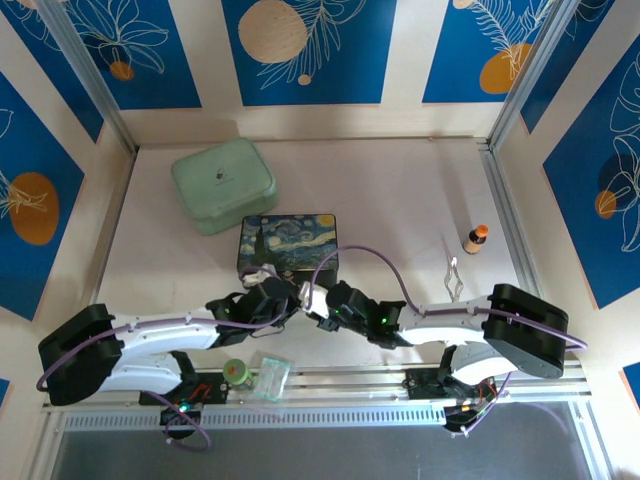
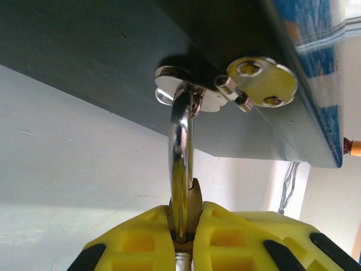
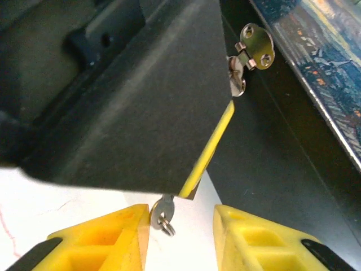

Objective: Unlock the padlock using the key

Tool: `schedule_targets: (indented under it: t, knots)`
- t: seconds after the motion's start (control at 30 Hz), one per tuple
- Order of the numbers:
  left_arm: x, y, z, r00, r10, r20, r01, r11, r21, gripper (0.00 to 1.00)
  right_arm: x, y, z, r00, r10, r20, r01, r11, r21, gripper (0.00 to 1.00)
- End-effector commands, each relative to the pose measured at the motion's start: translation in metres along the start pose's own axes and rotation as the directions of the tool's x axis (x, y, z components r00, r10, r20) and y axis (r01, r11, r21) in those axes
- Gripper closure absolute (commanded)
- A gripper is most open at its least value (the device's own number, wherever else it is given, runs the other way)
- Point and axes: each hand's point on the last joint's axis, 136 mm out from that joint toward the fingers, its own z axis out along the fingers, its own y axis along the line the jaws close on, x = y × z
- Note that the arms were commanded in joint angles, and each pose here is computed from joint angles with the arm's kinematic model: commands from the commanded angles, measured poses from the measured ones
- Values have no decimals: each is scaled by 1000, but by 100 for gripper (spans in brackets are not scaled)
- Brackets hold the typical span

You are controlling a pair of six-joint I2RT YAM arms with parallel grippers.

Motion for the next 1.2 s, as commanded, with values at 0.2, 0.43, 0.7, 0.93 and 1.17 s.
schedule_targets:
  t: [0.2,0.43,0.7,0.93,1.17]
  knots:
    - [0,-22,0,999,-39,-10,40,994,98,100,-6,-3,4,1000,-23,9,23,999,33,61]
    - [-1,-25,-1,999,-45,-9,46,993,112,100,2,-14,9,999,-18,-33,22,993,113,52]
    - [-3,-22,-4,998,-57,-1,56,992,115,100,9,-9,9,998,-32,-45,37,993,108,50]
    - [-7,-20,-7,999,-49,21,46,993,107,100,11,-5,-5,999,-13,-31,16,995,99,39]
    - [-10,-14,-9,997,-74,24,71,991,110,100,8,-6,-20,1000,22,11,-23,998,65,48]
